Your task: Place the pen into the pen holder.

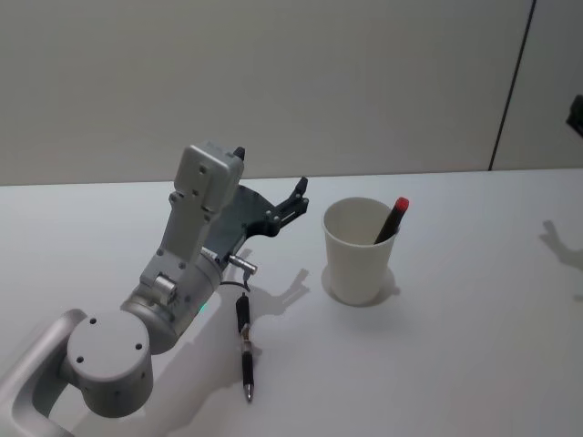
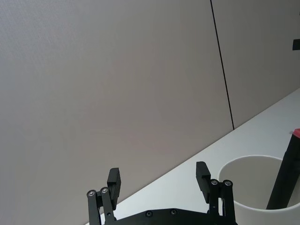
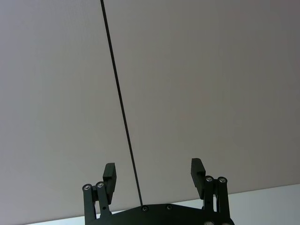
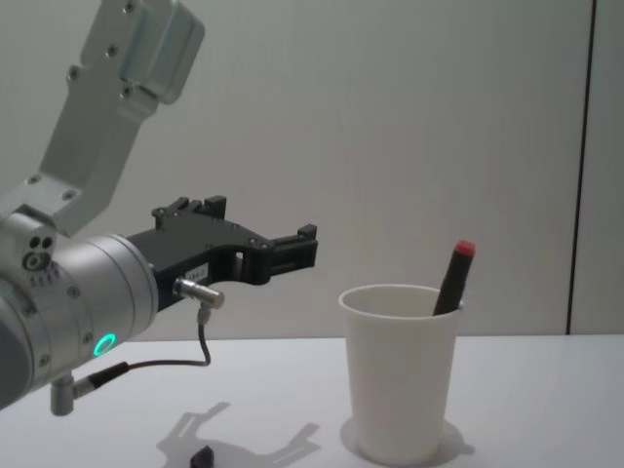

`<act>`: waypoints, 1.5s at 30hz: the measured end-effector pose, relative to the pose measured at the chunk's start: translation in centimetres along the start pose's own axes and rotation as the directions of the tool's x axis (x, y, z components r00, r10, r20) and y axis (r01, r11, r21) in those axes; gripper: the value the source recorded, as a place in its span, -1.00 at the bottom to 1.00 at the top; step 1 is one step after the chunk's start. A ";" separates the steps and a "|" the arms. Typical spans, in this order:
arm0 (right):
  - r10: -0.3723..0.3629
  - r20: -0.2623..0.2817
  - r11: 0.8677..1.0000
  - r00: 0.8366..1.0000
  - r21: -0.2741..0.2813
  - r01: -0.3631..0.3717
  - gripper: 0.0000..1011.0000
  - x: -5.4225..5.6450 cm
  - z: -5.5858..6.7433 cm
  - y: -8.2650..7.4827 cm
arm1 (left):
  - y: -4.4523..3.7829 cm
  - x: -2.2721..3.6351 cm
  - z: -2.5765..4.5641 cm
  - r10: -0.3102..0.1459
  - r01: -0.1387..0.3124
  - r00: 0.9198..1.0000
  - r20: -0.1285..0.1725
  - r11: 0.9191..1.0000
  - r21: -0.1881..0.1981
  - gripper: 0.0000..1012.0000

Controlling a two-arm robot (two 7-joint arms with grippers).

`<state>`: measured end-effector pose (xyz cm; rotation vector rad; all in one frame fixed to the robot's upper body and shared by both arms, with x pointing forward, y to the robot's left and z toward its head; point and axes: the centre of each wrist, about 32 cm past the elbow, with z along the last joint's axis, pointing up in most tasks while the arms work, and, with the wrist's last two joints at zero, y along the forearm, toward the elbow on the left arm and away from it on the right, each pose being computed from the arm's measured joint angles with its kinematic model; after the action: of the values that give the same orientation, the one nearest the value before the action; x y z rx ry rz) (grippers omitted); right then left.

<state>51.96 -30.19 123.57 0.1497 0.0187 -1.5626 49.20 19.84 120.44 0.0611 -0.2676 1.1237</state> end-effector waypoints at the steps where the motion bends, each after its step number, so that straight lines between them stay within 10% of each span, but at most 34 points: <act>1: -0.001 0.000 1.000 1.000 0.000 0.001 0.98 0.0 0.0 0.0 | 0.00 0.00 0.00 0.000 0.000 1.000 0.000 1.000 0.000 0.98; 21: -0.007 0.003 1.000 1.000 -0.002 0.007 0.98 0.2 0.1 0.0 | 2.24 0.80 1.08 0.042 -0.037 0.999 -0.028 0.988 0.147 0.98; 45: -0.008 0.004 1.000 1.000 -0.002 0.008 0.98 0.2 0.1 0.0 | 7.16 -1.04 0.93 0.101 -0.012 0.974 -0.201 0.916 0.402 0.98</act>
<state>51.92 -30.42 123.66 0.1452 0.0181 -1.5703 42.19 21.86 120.47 0.2921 0.1620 1.2185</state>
